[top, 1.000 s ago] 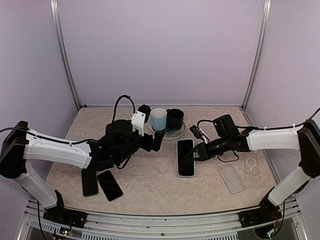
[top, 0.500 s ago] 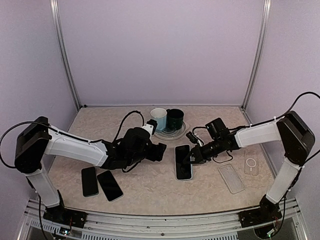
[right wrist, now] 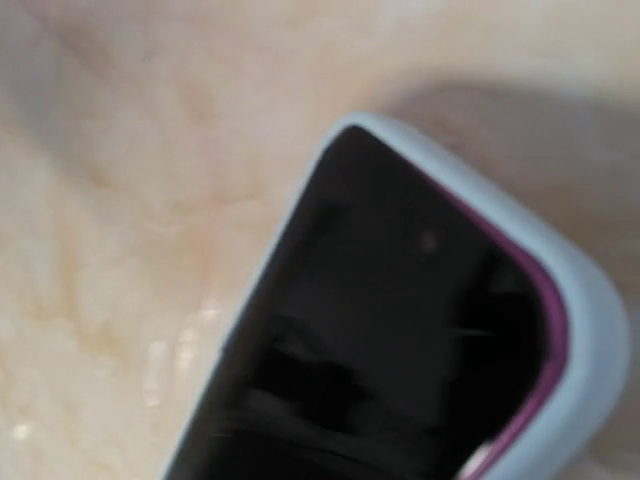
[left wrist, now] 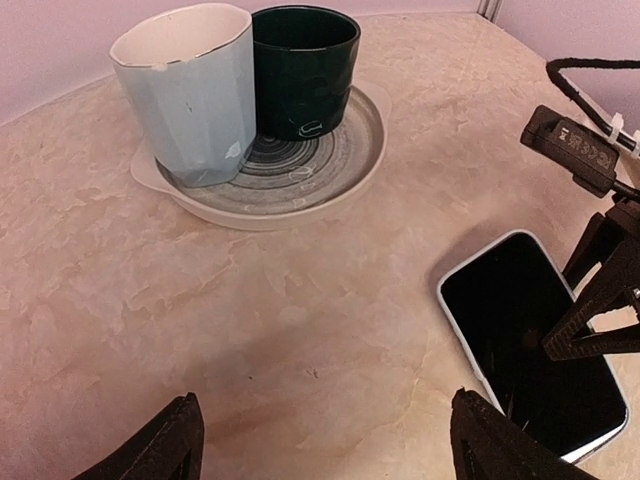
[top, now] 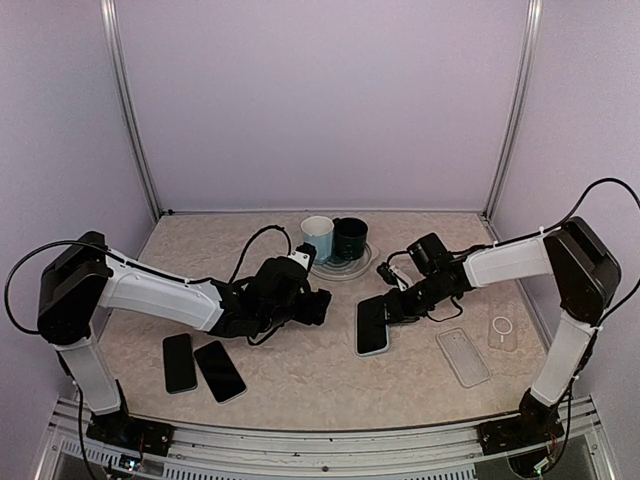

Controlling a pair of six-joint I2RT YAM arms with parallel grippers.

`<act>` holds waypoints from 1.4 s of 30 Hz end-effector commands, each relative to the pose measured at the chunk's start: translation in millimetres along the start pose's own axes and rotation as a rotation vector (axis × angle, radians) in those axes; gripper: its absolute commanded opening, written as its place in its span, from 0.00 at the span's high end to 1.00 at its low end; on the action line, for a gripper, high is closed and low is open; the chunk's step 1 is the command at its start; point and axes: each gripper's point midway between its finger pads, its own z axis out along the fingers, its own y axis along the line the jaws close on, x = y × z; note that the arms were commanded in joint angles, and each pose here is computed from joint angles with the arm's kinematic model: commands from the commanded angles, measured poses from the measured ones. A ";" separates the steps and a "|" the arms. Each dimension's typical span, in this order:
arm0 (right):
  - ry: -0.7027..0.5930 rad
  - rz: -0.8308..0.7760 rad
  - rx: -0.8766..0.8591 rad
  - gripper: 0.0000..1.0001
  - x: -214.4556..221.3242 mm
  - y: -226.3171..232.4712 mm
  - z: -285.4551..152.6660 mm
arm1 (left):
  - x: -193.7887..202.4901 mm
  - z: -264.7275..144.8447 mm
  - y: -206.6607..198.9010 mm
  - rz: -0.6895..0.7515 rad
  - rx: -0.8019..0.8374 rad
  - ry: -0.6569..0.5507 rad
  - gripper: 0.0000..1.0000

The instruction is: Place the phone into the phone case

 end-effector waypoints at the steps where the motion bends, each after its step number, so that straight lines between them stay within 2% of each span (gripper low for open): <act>1: -0.012 -0.009 0.164 0.61 -5.9 -28.5 -11.9 | -10.8 -4.1 6.4 -0.004 -0.035 -0.020 0.16; 9: -0.049 -0.032 0.365 0.54 -17.5 -41.2 -53.1 | -10.9 -4.5 8.1 -0.001 -0.046 -0.022 0.15; 12: -0.042 -0.013 0.472 0.47 -11.1 -48.3 -77.8 | -13.1 -7.6 9.9 0.000 -0.051 -0.028 0.15; 13: -0.032 0.006 0.509 0.43 -4.4 -51.9 -85.9 | -13.4 -8.6 10.6 0.005 -0.051 -0.031 0.15; 15: -0.018 0.046 0.573 0.41 14.0 -58.4 -101.2 | -17.2 -12.8 13.3 0.005 -0.059 -0.045 0.12; 19: 0.036 0.126 0.601 0.34 57.3 -61.3 -109.6 | -25.7 -20.0 22.4 0.004 -0.094 -0.073 0.04; 23: 0.122 0.139 0.613 0.35 96.3 -51.8 -97.1 | -32.8 -25.4 30.9 0.007 -0.136 -0.080 0.01; 27: 0.141 0.154 0.642 0.36 117.1 -60.2 -93.7 | -39.8 -35.9 44.4 -0.011 -0.192 -0.082 0.01; 31: 0.150 0.152 0.648 0.47 122.0 -64.5 -89.9 | -35.4 -46.5 52.1 -0.035 -0.203 -0.072 0.01; 34: 0.146 0.165 0.675 0.51 123.7 -70.1 -90.4 | -31.6 -54.2 56.7 -0.064 -0.201 -0.072 0.01; 35: 0.150 0.160 0.658 0.55 124.9 -68.7 -87.1 | -33.8 -58.6 58.1 -0.076 -0.199 -0.081 0.01; 40: 0.200 0.161 0.598 0.91 134.6 -66.0 -71.9 | -36.4 -72.5 67.4 -0.100 -0.225 -0.087 0.01; 42: 0.202 0.157 0.586 1.00 132.5 -63.4 -71.1 | -35.2 -78.1 74.8 -0.103 -0.257 -0.080 0.01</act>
